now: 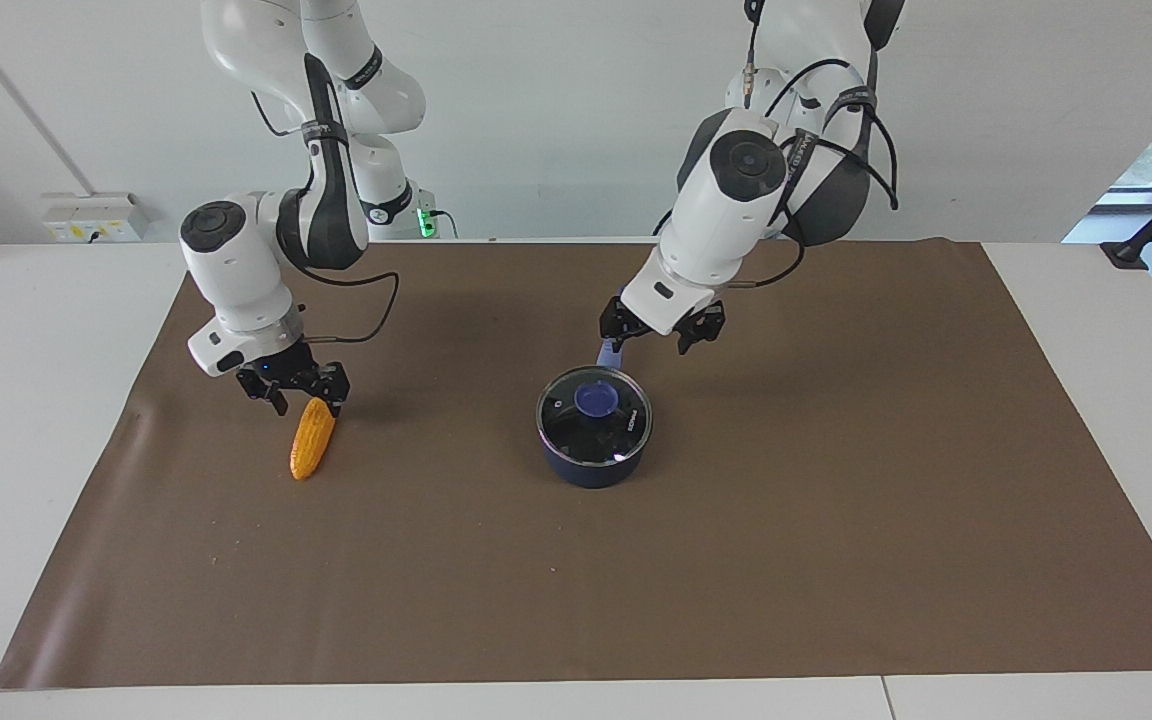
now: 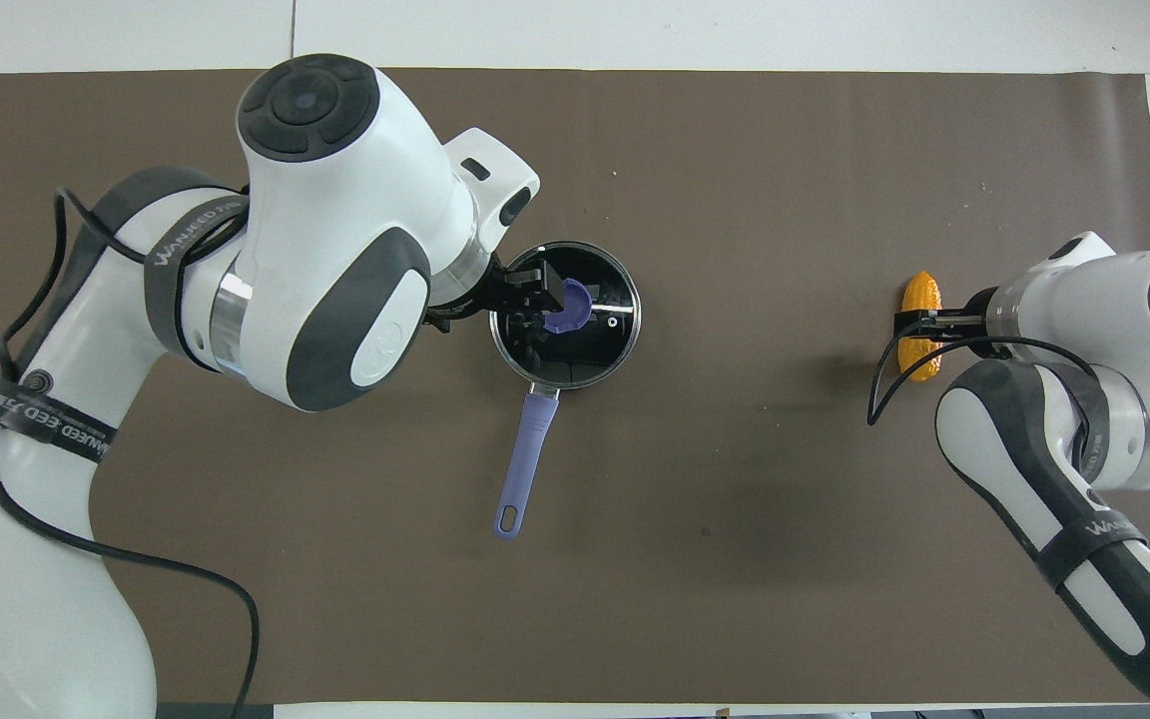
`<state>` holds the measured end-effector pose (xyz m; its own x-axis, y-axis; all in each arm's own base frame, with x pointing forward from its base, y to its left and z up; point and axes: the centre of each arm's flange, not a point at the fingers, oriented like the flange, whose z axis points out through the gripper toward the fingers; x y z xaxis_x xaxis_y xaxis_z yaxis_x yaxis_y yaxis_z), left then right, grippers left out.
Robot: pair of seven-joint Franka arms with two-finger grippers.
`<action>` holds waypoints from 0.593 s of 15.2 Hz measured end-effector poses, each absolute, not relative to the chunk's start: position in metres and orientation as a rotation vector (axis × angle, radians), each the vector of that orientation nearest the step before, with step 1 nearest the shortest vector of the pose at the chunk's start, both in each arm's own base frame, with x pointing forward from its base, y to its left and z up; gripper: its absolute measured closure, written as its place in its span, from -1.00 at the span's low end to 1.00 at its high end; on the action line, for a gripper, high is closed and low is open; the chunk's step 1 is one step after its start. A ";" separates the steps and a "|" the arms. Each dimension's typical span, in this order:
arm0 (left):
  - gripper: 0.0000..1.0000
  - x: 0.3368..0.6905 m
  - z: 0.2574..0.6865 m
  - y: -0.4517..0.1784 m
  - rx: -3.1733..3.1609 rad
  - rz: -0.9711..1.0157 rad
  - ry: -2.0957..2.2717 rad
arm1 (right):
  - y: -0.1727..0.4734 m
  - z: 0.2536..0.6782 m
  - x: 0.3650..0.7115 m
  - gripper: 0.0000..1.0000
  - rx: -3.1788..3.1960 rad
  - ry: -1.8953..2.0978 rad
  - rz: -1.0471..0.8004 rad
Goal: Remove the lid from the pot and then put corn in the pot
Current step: 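Grasp the knob with the left gripper while the right gripper grasps the corn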
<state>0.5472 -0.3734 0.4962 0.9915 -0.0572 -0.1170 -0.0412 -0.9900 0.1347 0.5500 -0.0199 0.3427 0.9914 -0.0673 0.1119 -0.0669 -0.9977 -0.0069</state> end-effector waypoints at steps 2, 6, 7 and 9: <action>-1.00 0.547 0.492 -0.397 3.019 -0.162 -0.075 | -0.022 0.338 0.549 -0.63 -3.133 0.105 -0.165; -1.00 0.549 0.464 -0.428 3.067 -0.161 -0.062 | -0.015 0.319 0.552 -0.56 -3.134 0.072 -0.164; -1.00 0.550 0.455 -0.433 3.079 -0.163 -0.058 | -0.018 0.311 0.552 -0.56 -3.136 0.053 -0.152; -1.00 0.554 0.441 -0.439 3.096 -0.174 -0.017 | -0.025 0.302 0.552 -0.56 -3.140 0.019 -0.143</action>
